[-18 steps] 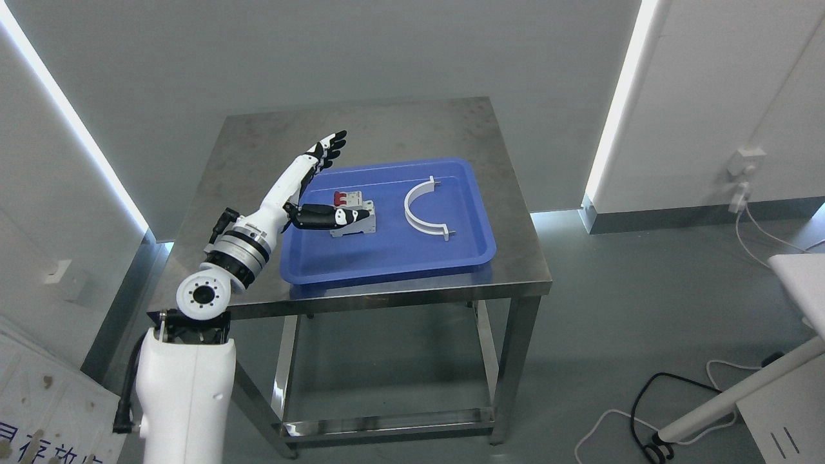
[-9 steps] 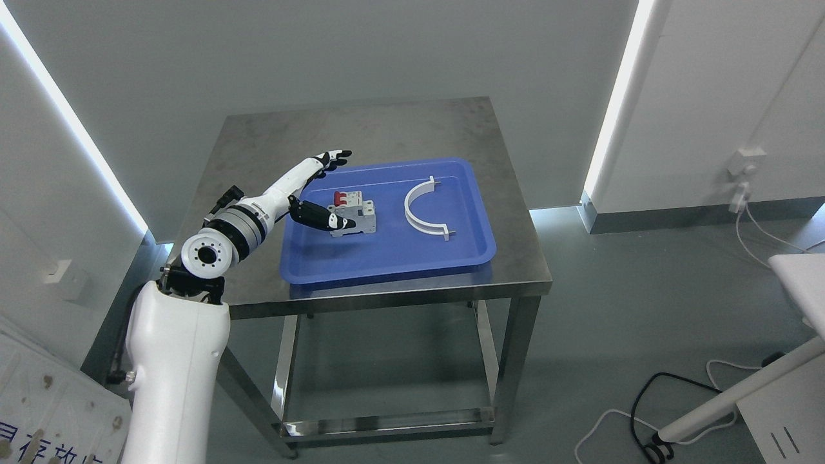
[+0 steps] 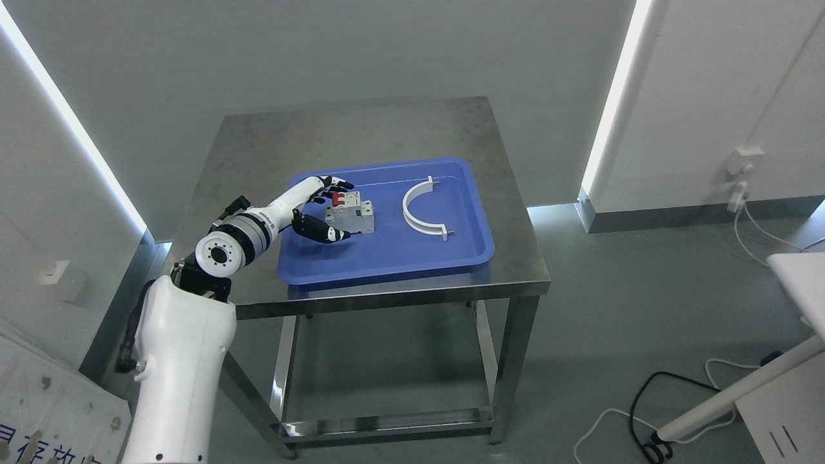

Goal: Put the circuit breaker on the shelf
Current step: 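Close the left hand fingers around the grey circuit breaker, then lift the circuit breaker up out of the tray with the left hand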

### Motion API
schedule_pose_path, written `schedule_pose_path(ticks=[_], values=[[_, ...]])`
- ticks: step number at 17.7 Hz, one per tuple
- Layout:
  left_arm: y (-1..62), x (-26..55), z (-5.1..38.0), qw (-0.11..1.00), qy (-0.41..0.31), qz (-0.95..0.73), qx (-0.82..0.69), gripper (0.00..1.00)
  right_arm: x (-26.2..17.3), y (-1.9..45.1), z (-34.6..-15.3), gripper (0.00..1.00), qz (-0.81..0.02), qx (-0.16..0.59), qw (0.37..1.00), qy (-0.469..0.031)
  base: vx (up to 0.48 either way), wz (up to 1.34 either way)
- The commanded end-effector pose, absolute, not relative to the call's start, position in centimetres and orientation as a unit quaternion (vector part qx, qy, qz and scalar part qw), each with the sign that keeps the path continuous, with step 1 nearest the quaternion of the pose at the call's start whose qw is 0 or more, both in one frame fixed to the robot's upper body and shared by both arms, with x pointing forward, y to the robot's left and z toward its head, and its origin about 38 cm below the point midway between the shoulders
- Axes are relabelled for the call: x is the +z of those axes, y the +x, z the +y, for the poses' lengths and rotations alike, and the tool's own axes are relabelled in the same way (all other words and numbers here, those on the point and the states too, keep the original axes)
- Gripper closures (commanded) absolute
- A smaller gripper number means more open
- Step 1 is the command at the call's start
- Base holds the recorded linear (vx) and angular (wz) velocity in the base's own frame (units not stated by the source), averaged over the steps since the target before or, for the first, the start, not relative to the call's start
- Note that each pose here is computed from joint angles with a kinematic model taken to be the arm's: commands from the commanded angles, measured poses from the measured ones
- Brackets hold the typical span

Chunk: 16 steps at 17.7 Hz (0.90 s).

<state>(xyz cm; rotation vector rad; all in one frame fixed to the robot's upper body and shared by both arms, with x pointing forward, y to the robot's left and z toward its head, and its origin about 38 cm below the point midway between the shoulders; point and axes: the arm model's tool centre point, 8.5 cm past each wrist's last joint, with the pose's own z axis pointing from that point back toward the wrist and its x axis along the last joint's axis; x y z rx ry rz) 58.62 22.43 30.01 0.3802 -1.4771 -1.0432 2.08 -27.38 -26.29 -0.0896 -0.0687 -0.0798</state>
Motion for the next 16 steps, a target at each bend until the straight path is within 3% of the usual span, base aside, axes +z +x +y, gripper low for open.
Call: schedule_pose_path(ticks=[1,6,9,12,16], values=[[59.6,27.8,21.1,0.620,0.158,-0.619,-0.455,0.50,-26.2,2.1,-28.5,0.00,-0.035,-0.039,0.997,-0.054,0.000,0.00],[59.6,28.3,21.5,0.601,0.162,-0.639,-0.452,0.77,-26.2,2.0,-28.5,0.00,-0.034,-0.039,0.997,-0.054,0.000,0.00],[59.9,33.6,23.7,0.570,0.177,-0.718,-0.357,0.79,-26.2,2.1,-28.5,0.00,-0.035,-0.039,0.997,-0.054,0.000,0.00],[58.2,39.7,28.1,0.496,0.130,-0.830,-0.221,0.78,-26.2,2.1,-28.5,0.00,-0.035,-0.039,0.997,-0.054,0.002,0.03],[55.3,39.1,32.4,0.400,0.101,-0.911,-0.021,0.76,-26.2,2.2,-28.5,0.00,-0.036,-0.039,0.997,-0.054,0.004,0.00]])
